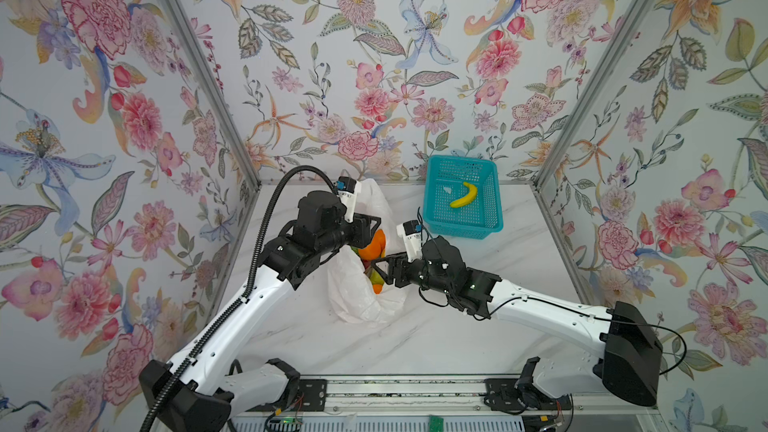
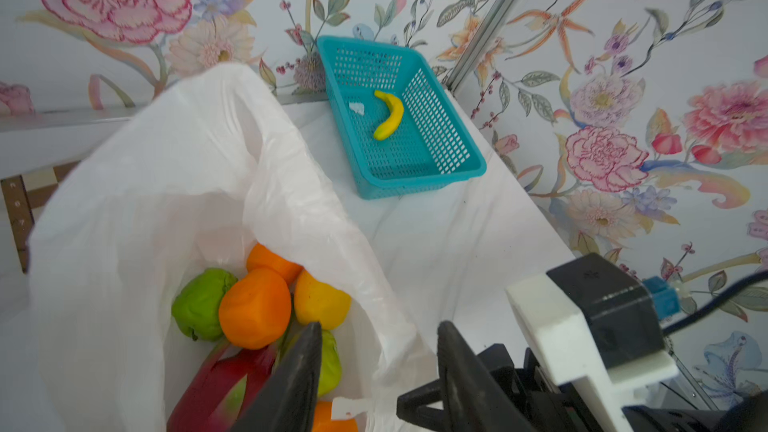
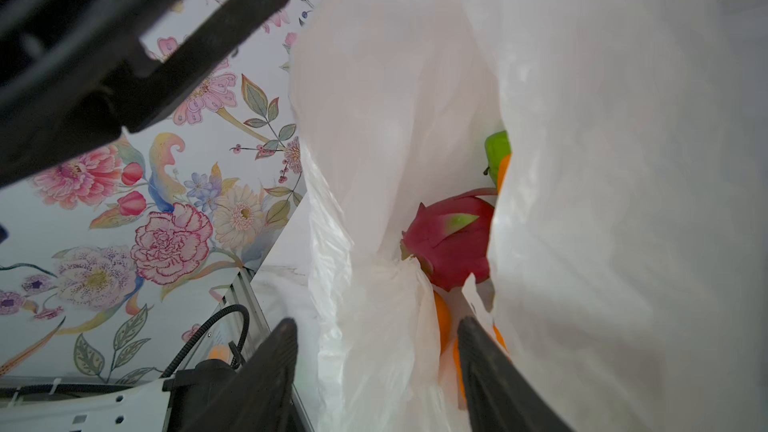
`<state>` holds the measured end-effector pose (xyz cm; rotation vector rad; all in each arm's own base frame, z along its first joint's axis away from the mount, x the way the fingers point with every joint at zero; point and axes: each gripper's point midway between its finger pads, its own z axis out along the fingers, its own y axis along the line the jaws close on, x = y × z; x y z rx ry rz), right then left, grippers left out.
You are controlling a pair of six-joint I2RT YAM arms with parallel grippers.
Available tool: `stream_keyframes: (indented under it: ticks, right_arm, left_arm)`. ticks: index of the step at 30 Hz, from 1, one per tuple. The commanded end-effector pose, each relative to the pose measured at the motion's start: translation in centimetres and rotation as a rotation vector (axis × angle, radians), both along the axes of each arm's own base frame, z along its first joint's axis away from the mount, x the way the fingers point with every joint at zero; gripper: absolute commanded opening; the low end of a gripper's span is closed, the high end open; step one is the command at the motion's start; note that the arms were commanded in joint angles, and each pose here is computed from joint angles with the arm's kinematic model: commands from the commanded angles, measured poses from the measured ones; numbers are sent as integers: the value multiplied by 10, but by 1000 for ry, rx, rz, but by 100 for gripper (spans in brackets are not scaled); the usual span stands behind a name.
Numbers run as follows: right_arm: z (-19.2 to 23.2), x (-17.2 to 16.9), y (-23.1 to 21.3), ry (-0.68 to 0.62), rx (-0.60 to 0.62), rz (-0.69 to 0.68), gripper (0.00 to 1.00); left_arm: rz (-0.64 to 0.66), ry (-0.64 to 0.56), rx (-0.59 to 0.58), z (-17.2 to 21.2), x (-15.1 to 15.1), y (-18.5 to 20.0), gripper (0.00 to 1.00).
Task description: Untie the knot of the plastic bag and take out the fruit
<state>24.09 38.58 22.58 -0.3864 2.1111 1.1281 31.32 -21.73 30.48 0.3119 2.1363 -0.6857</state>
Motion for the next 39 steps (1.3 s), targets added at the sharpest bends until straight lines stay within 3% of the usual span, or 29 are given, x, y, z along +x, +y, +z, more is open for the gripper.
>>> stream_keyframes:
  ticks: [1,6,11,15,22,30,39]
  right_arm:
    - [-22,3,6,76,-42,5,61]
    - [-65,16,-20,115,-255,-123,59]
    - [-102,12,-58,128,-494,-205,58]
    - [-116,-4,-59,133,-545,-169,59]
    - [-88,-11,-37,84,-479,-128,65]
    - [-36,-12,-29,40,-309,-155,75]
    - [12,-15,-39,-7,-103,-200,84]
  left_arm:
    - [63,191,58,-51,-11,10,47]
    - [108,328,204,-113,-27,32,48]
    - [265,437,391,-171,-52,82,45]
    - [265,458,382,-188,-65,87,45]
    - [201,311,225,-149,-44,59,60]
    - [212,190,243,-124,-10,51,67]
    - [178,129,229,-136,35,22,73]
